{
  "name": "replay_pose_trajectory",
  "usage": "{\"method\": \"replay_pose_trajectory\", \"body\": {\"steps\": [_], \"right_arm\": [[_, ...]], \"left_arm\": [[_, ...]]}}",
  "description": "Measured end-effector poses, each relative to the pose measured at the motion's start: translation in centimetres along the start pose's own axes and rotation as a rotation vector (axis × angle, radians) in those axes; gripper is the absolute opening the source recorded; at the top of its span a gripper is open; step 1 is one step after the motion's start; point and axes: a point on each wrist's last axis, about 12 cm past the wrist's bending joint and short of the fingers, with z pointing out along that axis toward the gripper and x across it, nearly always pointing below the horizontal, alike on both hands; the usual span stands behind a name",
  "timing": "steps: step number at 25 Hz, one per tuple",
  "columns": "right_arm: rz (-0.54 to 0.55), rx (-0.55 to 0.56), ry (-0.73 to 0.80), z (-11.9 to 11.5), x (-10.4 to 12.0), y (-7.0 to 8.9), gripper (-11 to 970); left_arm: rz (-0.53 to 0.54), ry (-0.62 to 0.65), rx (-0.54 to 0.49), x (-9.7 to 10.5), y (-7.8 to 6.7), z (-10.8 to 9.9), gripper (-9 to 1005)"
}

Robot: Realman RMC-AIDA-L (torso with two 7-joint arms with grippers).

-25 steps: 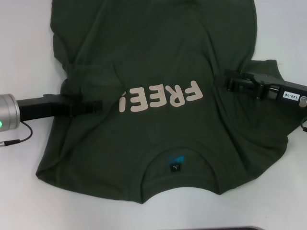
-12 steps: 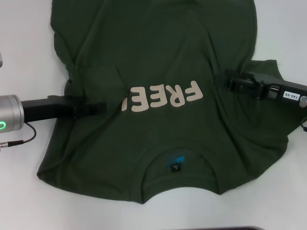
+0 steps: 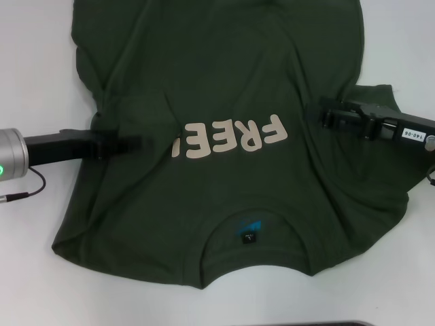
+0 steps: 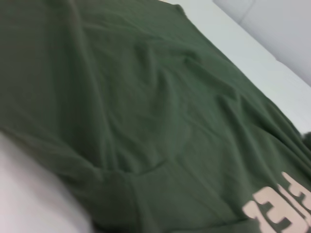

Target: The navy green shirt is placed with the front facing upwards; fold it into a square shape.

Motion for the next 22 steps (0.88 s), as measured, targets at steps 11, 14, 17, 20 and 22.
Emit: {"method": "replay_pose_trajectory", "body": {"steps": [11,14,17,20,22], "right_arm": [[0.001,-0.001,-0.006,-0.02,-0.08,0.0,884],[0.001,0.001,-0.011,-0.05,-0.14,-0.02,884],[0.001,0.0,-0.015,-0.06,-0.21,-0.02,884],[0.0,-0.003,-0.017,-0.05,-0.25,0.02,884],[0.0,-0.005,-0.018,-0.01,-0.3,0.03,884]], "left_arm": [[0.002,0.007,-0.005,-0.28,0.11,-0.06,521],[0.003,0.008,-0.006,-0.39,0.1,-0.04,400],[0.005,0.008,-0.007,-0.49,0.1,0.03,127],[0.005,0.01,-0.003,-0.52,0.04,0.15,101],[0.006,0.009,-0.003,-0.58,0.03,0.17,84]]}}
